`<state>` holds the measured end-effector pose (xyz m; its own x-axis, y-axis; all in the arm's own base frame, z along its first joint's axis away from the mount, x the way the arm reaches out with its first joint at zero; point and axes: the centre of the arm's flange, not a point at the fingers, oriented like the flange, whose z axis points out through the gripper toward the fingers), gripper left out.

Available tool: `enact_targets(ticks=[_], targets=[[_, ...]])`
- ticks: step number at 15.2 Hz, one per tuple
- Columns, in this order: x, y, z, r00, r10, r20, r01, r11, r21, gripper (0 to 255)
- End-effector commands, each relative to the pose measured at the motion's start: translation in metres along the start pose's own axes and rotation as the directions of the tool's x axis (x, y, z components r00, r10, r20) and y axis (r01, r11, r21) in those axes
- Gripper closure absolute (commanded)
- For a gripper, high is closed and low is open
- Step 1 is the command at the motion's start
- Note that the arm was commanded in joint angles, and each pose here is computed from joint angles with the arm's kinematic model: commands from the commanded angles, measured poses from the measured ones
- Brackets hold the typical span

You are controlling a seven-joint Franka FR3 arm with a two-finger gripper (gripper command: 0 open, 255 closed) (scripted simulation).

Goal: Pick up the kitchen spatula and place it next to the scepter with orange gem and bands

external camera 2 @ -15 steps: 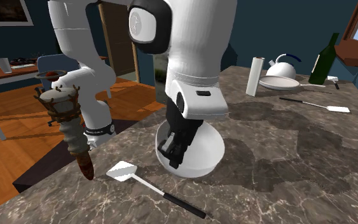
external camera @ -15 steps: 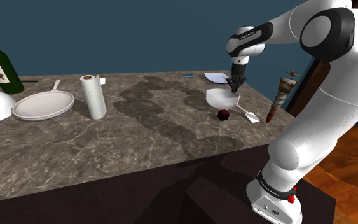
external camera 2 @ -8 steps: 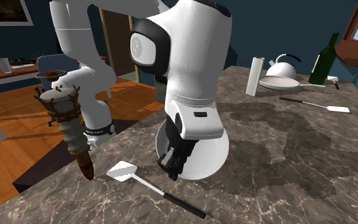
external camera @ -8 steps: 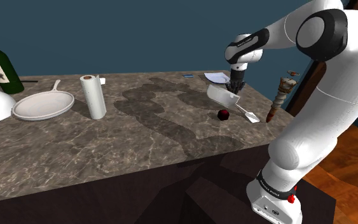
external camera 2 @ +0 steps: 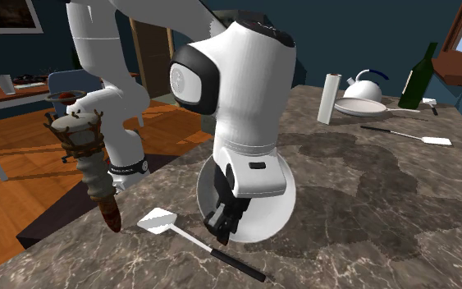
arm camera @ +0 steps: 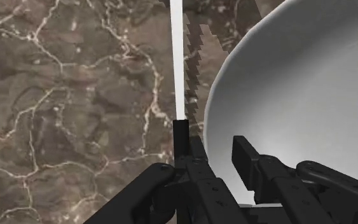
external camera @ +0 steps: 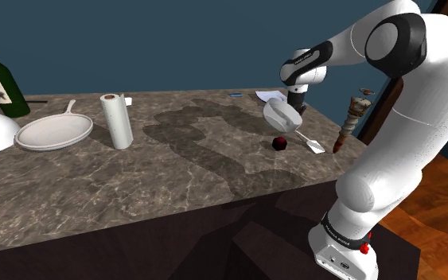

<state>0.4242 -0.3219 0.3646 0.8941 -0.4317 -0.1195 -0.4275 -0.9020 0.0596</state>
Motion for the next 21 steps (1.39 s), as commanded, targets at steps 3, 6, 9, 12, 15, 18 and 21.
enact_targets(ticks=[3,6,9,12,15,18,21], targets=[[-0.001,-0.009,0.008,1.000,-0.012,0.015,0.012,1.000,0.005,255],[-0.001,-0.006,0.005,1.000,-0.012,0.015,0.012,1.000,0.005,0],[-0.001,-0.009,0.008,1.000,-0.012,0.015,0.012,1.000,0.005,0],[0.000,-0.009,-0.032,1.000,-0.012,0.015,0.012,1.000,0.005,0],[0.000,-0.009,-0.042,1.000,-0.012,0.015,0.012,1.000,0.005,0],[0.000,-0.009,-0.042,1.000,-0.012,0.015,0.012,1.000,0.005,0],[0.000,-0.009,-0.042,1.000,-0.012,0.015,0.012,1.000,0.005,0]])
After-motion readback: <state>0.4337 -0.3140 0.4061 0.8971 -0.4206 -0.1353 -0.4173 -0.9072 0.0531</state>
